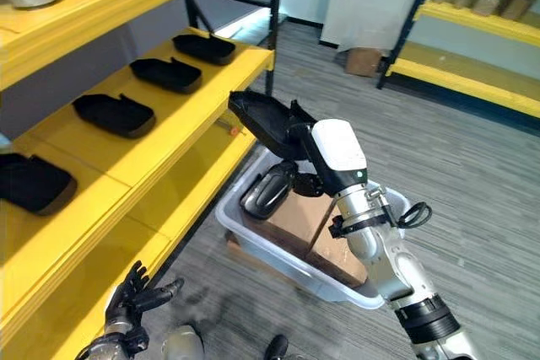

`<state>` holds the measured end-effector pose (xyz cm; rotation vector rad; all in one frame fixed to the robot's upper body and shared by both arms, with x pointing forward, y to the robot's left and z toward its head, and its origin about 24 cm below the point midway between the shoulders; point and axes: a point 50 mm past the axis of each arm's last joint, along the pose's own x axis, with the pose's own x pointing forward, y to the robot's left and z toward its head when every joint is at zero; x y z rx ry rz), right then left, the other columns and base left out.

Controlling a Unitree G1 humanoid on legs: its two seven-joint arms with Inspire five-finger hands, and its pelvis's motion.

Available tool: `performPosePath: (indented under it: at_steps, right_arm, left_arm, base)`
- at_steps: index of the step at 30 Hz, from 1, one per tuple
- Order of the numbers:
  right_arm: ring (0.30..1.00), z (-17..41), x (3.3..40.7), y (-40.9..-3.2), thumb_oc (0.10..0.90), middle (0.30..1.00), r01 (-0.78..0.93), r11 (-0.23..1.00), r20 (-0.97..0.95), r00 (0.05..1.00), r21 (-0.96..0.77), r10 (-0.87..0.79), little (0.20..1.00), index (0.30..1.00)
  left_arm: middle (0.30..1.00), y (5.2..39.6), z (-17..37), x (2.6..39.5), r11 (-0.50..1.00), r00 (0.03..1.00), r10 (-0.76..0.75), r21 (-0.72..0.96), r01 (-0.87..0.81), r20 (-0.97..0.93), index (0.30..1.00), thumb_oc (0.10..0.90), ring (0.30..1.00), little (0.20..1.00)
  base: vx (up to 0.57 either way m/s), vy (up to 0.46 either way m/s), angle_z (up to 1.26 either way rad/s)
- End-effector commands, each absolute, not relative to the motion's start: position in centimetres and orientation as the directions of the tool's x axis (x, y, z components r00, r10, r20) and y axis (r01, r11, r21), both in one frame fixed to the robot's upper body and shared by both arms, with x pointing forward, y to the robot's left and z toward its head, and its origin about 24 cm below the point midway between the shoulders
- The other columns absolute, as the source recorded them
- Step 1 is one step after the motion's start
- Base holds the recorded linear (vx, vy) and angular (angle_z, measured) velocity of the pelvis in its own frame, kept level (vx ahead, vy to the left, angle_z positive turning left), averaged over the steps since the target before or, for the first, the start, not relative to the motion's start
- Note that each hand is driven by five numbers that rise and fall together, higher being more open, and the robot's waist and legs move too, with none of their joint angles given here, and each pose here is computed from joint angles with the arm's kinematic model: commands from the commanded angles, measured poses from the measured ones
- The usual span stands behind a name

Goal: Move parts from the plastic box to the shelf.

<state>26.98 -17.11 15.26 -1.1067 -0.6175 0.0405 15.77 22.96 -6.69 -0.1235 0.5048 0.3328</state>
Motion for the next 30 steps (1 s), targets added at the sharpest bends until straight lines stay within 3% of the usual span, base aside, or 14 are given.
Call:
performPosePath:
  at_steps: [1, 5, 16, 30]
  right_arm:
    - [0.3, 22.8, 25.2, -18.3, 0.4, 0.3, 0.615, 0.521, 0.795, 0.552, -0.593, 0.253, 0.3, 0.3]
    - [0.3, 22.7, 24.9, -19.1, 0.4, 0.3, 0.635, 0.512, 0.802, 0.559, -0.578, 0.211, 0.3, 0.3]
    - [0.3, 23.1, 24.6, -18.3, 0.4, 0.3, 0.645, 0.528, 0.822, 0.526, -0.552, 0.218, 0.3, 0.3]
    - [0.3, 21.4, 26.4, -16.2, 0.4, 0.3, 0.535, 0.527, 0.731, 0.62, -0.66, 0.286, 0.3, 0.3]
  left_arm:
    - [1.0, 22.8, -2.1, 19.4, 0.967, 0.94, 0.226, -0.056, -0.248, -0.256, 1.0, 0.9, 1.0, 1.0]
    - [1.0, 22.8, -1.8, 19.3, 0.975, 0.948, 0.21, -0.027, -0.223, -0.239, 1.0, 0.9, 1.0, 1.0]
    - [1.0, 23.5, -2.1, 18.7, 0.963, 0.934, 0.259, -0.007, -0.269, -0.248, 1.0, 0.9, 1.0, 1.0]
    - [1.0, 24.6, -1.5, 18.3, 0.959, 0.933, 0.281, 0.041, -0.279, -0.224, 1.0, 0.9, 1.0, 1.0]
  base:
    - [0.06, 0.422, 1.07]
    - [0.04, 0.324, 1.25]
    - [-0.01, 0.151, 0.31]
    - [0.01, 0.199, 0.31]
